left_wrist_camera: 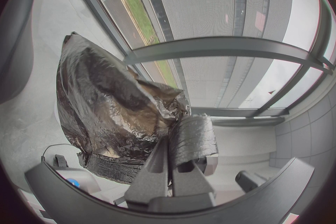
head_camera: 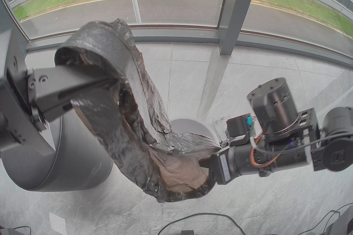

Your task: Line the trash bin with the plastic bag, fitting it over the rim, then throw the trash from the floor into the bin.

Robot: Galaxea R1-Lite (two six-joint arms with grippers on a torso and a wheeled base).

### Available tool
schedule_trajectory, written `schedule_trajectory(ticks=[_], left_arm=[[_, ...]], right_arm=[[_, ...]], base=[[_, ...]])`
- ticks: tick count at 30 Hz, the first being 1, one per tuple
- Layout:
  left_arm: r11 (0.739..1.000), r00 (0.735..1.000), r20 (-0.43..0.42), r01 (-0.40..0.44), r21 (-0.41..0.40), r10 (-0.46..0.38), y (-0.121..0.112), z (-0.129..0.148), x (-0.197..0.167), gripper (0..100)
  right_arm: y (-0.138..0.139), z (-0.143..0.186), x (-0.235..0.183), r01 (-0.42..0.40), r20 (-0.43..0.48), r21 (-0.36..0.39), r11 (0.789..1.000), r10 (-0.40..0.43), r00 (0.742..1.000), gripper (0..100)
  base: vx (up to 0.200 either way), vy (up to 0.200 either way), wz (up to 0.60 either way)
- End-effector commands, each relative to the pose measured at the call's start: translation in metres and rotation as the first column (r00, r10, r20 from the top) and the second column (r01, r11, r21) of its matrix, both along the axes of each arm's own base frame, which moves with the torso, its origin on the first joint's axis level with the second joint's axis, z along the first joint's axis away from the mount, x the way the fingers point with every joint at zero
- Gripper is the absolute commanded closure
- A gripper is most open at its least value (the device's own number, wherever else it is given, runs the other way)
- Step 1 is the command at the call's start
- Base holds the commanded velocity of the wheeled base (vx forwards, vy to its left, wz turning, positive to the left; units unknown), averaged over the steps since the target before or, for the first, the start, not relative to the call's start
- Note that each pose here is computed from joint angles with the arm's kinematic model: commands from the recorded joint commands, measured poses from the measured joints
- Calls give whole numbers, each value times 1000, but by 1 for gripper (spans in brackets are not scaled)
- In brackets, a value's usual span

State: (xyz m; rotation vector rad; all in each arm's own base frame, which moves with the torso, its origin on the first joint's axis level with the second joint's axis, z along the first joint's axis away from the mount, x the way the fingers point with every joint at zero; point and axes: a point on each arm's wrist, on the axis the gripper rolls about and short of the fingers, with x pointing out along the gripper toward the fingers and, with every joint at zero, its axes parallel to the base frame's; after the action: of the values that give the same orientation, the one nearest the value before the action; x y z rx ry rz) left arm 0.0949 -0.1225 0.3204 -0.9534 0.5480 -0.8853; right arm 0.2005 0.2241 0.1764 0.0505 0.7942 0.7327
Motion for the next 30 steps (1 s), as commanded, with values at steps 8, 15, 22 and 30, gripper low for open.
schedule_trajectory(ticks=[8,15,22,30], left_arm=[[970,969,-74,241,43,-237,-13,-62,14,100],[959,957,-130,272,78,-260,-24,-84,24,100],[938,934,-190,328,114,-304,-30,-104,27,100],[927,918,-247,349,140,-309,-36,-128,32,100]], right_arm=[[-62,69,-6,8,-156,88,996,6,988,100],[-61,65,-1,-19,-290,0,1000,18,957,100],[-63,62,-5,-94,-354,-100,991,53,934,100],[-55,39,4,-174,-436,-131,976,101,894,100]], base=[[0,0,0],[0,0,0],[0,0,0],[0,0,0]])
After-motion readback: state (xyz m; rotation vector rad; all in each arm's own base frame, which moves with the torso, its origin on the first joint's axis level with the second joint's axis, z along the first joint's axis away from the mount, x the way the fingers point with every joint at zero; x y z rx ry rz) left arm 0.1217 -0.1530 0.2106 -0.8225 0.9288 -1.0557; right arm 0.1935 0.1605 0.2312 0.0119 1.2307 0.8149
